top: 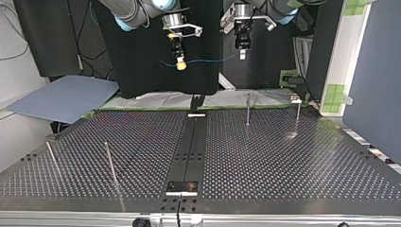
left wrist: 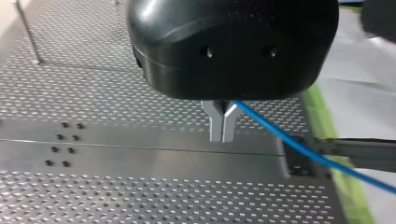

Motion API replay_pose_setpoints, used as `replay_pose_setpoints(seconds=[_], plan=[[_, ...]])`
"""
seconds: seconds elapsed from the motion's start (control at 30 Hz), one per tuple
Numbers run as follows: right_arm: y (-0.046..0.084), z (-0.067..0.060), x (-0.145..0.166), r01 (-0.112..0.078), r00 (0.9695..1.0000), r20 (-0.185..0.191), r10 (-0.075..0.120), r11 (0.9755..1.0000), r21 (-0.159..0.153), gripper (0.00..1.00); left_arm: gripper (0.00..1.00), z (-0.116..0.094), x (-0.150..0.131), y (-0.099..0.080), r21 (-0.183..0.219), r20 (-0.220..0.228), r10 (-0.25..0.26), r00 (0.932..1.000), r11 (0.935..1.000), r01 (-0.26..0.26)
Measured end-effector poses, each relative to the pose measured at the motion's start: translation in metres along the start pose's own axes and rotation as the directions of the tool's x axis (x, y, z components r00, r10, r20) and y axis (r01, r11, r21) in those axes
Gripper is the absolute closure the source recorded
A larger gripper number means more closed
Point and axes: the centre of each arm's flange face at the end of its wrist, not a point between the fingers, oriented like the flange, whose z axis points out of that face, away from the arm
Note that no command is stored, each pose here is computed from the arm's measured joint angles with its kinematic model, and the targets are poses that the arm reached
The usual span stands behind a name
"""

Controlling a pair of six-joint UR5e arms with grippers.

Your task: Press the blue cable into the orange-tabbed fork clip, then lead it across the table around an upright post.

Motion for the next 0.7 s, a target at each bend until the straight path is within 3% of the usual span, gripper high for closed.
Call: replay_pose_setpoints(seconds=[0.23, 0.57, 0.7], plan=[[-0.002, -0.005, -0.022, 0.014, 0.999, 0.043, -0.014, 0.9999, 0.002, 1.0, 1.0, -0.009, 0.006, 0.006, 0.001, -0.023, 0.016, 0.9996, 0.9999, -0.016], [-0.002, -0.005, -0.024, 0.015, 0.9988, 0.046, -0.015, 0.9999, 0.002, 1.0, 1.0, -0.01, 0.006, 0.006, 0.001, -0.024, 0.017, 0.9996, 0.9999, -0.017], [-0.001, 0.001, -0.013, -0.002, 0.9996, 0.029, 0.002, 0.9999, -0.013, 1.0, 1.0, -0.007, 0.002, 0.007, 0.004, -0.01, 0.003, 0.9999, 1.0, -0.003]])
